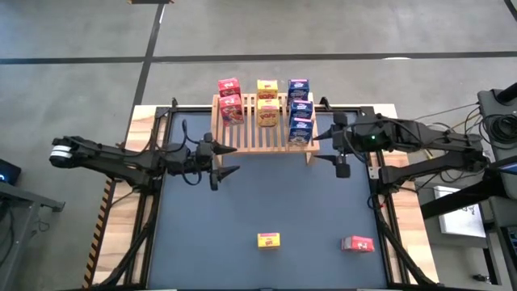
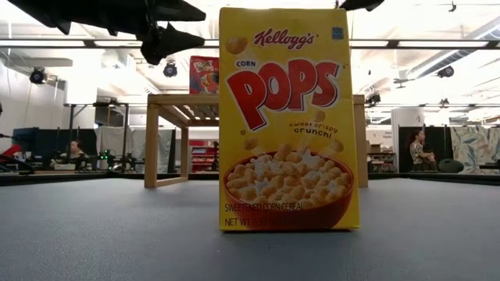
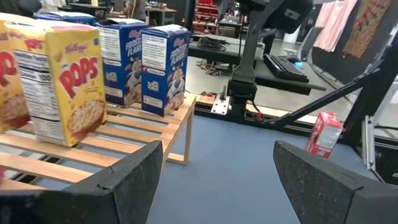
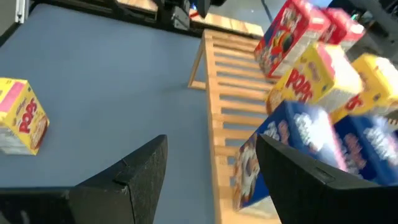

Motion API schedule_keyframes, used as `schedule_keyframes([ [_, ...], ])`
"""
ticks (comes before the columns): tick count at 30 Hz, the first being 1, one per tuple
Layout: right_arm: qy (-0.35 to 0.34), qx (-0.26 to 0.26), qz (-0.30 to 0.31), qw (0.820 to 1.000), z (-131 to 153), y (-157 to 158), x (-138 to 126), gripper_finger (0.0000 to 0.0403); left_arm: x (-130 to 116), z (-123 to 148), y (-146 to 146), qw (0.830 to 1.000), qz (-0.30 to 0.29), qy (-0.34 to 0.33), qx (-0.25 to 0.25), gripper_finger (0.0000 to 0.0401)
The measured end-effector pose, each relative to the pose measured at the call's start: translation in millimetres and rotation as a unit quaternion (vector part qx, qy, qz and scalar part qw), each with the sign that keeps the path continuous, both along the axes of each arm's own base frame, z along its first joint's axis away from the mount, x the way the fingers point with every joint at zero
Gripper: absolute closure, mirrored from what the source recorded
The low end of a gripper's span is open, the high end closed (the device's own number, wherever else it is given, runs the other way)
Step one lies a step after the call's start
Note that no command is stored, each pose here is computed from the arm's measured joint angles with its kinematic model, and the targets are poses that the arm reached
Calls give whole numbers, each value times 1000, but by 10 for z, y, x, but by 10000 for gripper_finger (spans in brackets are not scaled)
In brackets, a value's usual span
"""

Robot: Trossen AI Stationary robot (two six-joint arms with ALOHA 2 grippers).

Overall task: Stack cereal on shelf
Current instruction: Put the yellow cereal box on the shelf aligned with the yellow cereal boxes

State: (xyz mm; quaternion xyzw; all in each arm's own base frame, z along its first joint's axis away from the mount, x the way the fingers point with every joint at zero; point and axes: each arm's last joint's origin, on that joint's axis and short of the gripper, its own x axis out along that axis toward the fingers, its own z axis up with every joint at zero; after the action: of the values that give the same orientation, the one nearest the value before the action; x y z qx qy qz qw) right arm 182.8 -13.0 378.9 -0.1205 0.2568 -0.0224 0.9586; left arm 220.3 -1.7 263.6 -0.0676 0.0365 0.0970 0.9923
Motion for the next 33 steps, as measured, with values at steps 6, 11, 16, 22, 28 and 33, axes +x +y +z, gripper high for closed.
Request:
schedule_keyframes([
  [6, 0, 26, -10, 1000, -211, 5, -40, 168, 104, -104, -68, 1000, -14, 16, 1, 110],
  [11, -21, 56, 25, 998, -324, 51, -28, 168, 202, -156, -164, 999, -36, 3, -3, 110],
  [16, -35, 64, 57, 996, -378, 164, -19, 168, 238, -173, -254, 999, -53, -7, -6, 110],
  [22, -49, 56, 101, 992, -399, 311, 4, 168, 205, -142, -352, 997, -74, -14, -9, 110],
  [28, -57, 55, 121, 990, -386, 380, 10, 168, -33, 121, -350, 993, -105, -60, -13, 110],
  [33, -53, 57, 125, 989, -402, 405, 37, 168, -204, 270, -328, 990, -108, -88, -9, 110],
])
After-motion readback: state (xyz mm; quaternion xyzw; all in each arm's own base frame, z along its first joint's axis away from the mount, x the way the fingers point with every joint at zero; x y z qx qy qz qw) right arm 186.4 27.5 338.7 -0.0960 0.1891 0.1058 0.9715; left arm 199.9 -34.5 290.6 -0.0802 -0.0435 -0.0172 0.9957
